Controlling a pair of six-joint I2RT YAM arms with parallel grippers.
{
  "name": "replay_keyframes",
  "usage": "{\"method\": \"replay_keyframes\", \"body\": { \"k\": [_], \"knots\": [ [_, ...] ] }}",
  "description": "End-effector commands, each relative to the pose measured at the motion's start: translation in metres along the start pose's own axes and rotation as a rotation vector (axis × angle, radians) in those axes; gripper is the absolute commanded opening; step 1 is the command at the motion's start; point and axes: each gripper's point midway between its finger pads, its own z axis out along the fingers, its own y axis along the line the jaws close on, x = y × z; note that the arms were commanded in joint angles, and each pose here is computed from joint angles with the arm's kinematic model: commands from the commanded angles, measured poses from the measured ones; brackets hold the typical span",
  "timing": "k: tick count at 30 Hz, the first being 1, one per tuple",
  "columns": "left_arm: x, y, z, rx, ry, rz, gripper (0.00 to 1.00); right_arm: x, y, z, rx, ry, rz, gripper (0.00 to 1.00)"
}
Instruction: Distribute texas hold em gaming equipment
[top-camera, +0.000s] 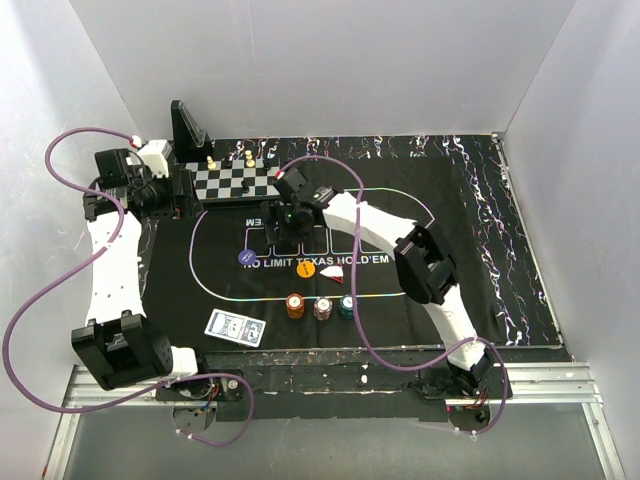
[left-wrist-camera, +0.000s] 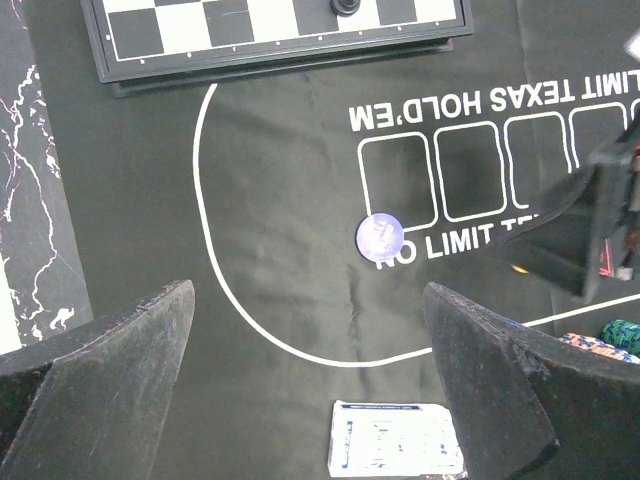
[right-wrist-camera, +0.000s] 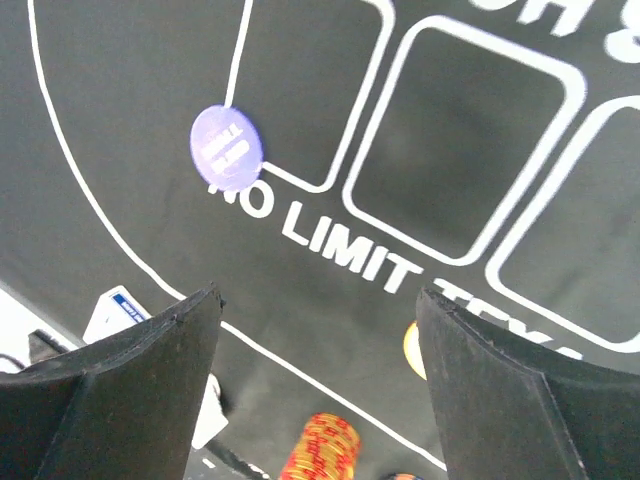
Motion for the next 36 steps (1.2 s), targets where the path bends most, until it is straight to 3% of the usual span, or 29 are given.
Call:
{"method": "replay_keyframes", "body": {
  "k": [1, 15, 22, 27, 33, 36],
  "knots": [
    [-0.014, -0.003, -0.012, 0.017, -0.043, 0.016, 1.0, -0.006, -0.03, -0.027, 0.158, -0.062, -0.079, 0.86],
    [-0.018, -0.012, -0.017, 0.058, -0.05, 0.013, 1.0, 0.05, -0.074, -0.021, 0.379, 0.032, -0.164, 0.91],
    [-0.016, -0.013, -0.017, 0.06, -0.046, 0.012, 1.0, 0.071, -0.084, -0.011, 0.387, 0.071, -0.155, 0.87],
    [-0.017, -0.014, -0.018, 0.063, -0.049, 0.01, 1.0, 0.074, -0.09, -0.002, 0.405, 0.082, -0.153, 0.77],
    [-0.017, -0.012, -0.017, 0.057, -0.041, 0.008, 1.0, 0.068, -0.091, 0.005, 0.421, 0.079, -0.161, 0.52],
    [-0.017, -0.011, -0.017, 0.053, -0.041, 0.015, 1.0, 0.065, -0.099, 0.005, 0.452, 0.077, -0.166, 0.47]
  ]
}}
